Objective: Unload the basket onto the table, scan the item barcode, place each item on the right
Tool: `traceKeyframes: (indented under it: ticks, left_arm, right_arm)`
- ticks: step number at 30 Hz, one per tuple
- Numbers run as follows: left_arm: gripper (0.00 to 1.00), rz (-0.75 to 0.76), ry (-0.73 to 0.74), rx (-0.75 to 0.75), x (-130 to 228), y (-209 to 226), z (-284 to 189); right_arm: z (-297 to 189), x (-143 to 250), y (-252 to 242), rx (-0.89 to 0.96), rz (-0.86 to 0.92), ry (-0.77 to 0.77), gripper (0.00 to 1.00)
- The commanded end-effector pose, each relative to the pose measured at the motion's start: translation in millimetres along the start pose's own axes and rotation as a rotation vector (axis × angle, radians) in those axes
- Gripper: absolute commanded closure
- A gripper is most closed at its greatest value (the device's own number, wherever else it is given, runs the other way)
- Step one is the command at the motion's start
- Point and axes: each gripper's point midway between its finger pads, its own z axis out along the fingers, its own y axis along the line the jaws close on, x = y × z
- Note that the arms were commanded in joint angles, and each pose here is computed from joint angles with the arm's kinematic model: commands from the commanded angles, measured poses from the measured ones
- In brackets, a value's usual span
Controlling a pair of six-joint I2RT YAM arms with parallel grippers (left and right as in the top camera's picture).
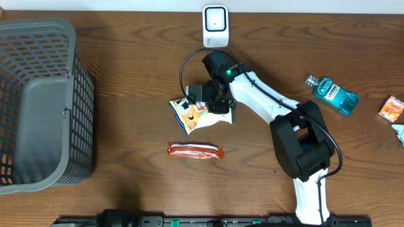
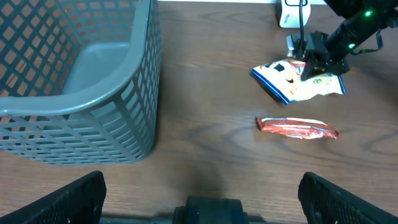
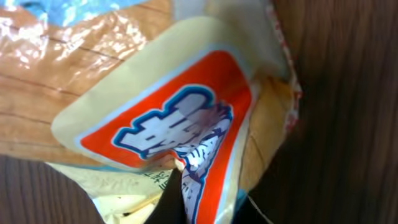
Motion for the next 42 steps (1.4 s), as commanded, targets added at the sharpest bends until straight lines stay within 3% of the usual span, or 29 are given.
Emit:
traceKeyframes:
  ticks: [1, 6, 9, 13, 16, 20, 22, 30, 35, 42]
  left_arm:
    - [0.01, 0.002, 0.081, -0.014, 18.4, 1.8, 0.2]
    - [0.01, 0.002, 0.081, -0.014, 18.4, 1.8, 0.2]
    - [0.01, 0.002, 0.081, -0.014, 18.4, 1.8, 0.2]
    - [0.01, 0.001, 0.081, -0.014, 18.4, 1.8, 0.2]
    - [0.01, 0.002, 0.081, -0.014, 18.4, 1.8, 0.2]
    - [0.01, 0.002, 0.081, -0.014, 18.4, 1.8, 0.2]
    - [0.01, 0.002, 0.081, -0.014, 18.4, 1.8, 0.2]
    - [0.01, 0.001, 0.081, -0.014, 18.4, 1.8, 0.2]
    - [0.01, 0.002, 0.081, -0.014, 18.4, 1.8, 0.2]
    - [0.01, 0.002, 0.081, -0.014, 18.4, 1.8, 0.2]
  right_arm:
    - [38.2, 27.7, 17.1, -0.064, 0.121, 0.117, 0.99]
    - [0.8, -8.0, 6.1, -0.139, 0.317, -0.003, 0.99]
    - [-30.9, -37.6, -3.7, -0.230, 0.488, -0.153, 0.99]
    - [-77.5, -79.1, -5.7, -0.506, 0.771, -0.410, 0.99]
    - [-107.8, -88.3, -1.3, -0.765, 1.026, -0.475, 0.99]
    - [-122.9, -70.5, 10.3, -0.969, 1.394, -0.311, 0.98]
    - [-126.0, -61.6, 13.7, -1.005, 1.492, -0.248, 0.99]
    - [-153.9, -49.2, 59.2, -1.207, 1.759, 0.071, 0.99]
    - [-164.5, -58.6, 57.1, -1.293, 1.793, 0.052, 0.98]
    - [-172.9, -65.8, 52.0, -1.434, 2.122, 0.296, 0.99]
